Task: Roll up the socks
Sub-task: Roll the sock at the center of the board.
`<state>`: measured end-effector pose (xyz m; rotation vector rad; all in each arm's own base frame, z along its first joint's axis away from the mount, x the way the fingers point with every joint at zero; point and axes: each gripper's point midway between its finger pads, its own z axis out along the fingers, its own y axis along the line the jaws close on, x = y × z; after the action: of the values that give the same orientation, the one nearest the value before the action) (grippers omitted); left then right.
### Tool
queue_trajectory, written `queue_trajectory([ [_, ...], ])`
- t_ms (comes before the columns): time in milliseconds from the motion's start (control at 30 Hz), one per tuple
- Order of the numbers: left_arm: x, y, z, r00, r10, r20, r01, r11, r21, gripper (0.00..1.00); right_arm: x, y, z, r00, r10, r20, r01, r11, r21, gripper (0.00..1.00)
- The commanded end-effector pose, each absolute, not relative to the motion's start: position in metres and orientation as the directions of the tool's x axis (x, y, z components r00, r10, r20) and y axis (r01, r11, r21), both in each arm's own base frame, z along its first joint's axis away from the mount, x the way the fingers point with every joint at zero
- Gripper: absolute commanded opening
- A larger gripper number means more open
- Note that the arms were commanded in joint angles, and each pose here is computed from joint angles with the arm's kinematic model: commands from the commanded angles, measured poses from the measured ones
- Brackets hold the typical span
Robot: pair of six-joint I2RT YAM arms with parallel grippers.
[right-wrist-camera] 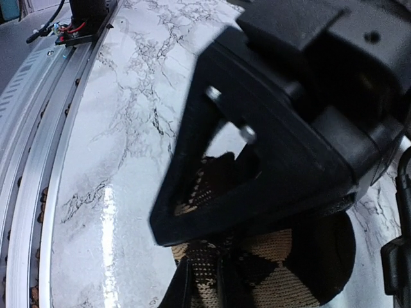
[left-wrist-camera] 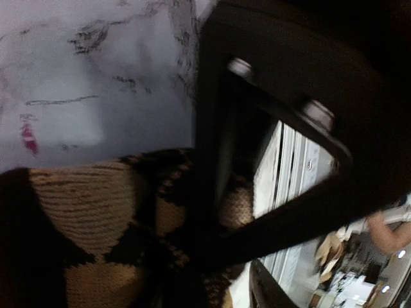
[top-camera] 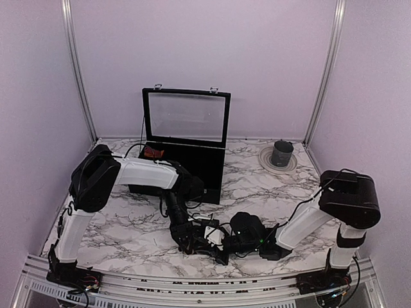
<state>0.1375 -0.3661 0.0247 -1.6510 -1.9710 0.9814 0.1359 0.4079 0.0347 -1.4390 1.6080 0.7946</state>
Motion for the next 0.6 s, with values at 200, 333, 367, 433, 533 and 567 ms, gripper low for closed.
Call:
queue_trajectory([
  [200, 0.191, -0.351, 0.02, -0.123, 0.939, -0.322, 0.961, 0.032, -0.274, 1.0, 0.127, 0.376, -0.021, -0.358, -0.56, -0.747, -0.934, 0.212, 0.288, 0.0],
  [333, 0.207, -0.355, 0.062, -0.051, 0.854, -0.518, 0.998, 0.031, -0.048, 1.0, 0.124, 0.368, -0.03, -0.435, -0.569, -0.698, -0.899, 0.234, 0.37, 0.0],
  [367, 0.213, -0.354, 0.073, -0.035, 0.838, -0.545, 0.999, 0.046, 0.006, 1.0, 0.123, 0.365, -0.032, -0.464, -0.568, -0.68, -0.884, 0.243, 0.399, 0.0],
  [433, 0.225, -0.353, 0.089, -0.026, 0.82, -0.572, 0.992, 0.09, 0.084, 1.0, 0.123, 0.36, -0.036, -0.521, -0.558, -0.646, -0.849, 0.259, 0.462, 0.0],
  [533, 0.249, -0.343, 0.077, -0.052, 0.848, -0.528, 0.973, 0.162, 0.164, 1.0, 0.123, 0.353, -0.038, -0.589, -0.531, -0.609, -0.797, 0.253, 0.549, 0.0],
  [567, 0.252, -0.338, 0.065, -0.065, 0.873, -0.483, 0.978, 0.151, 0.142, 1.0, 0.123, 0.352, -0.04, -0.6, -0.537, -0.593, -0.786, 0.258, 0.562, 0.0],
])
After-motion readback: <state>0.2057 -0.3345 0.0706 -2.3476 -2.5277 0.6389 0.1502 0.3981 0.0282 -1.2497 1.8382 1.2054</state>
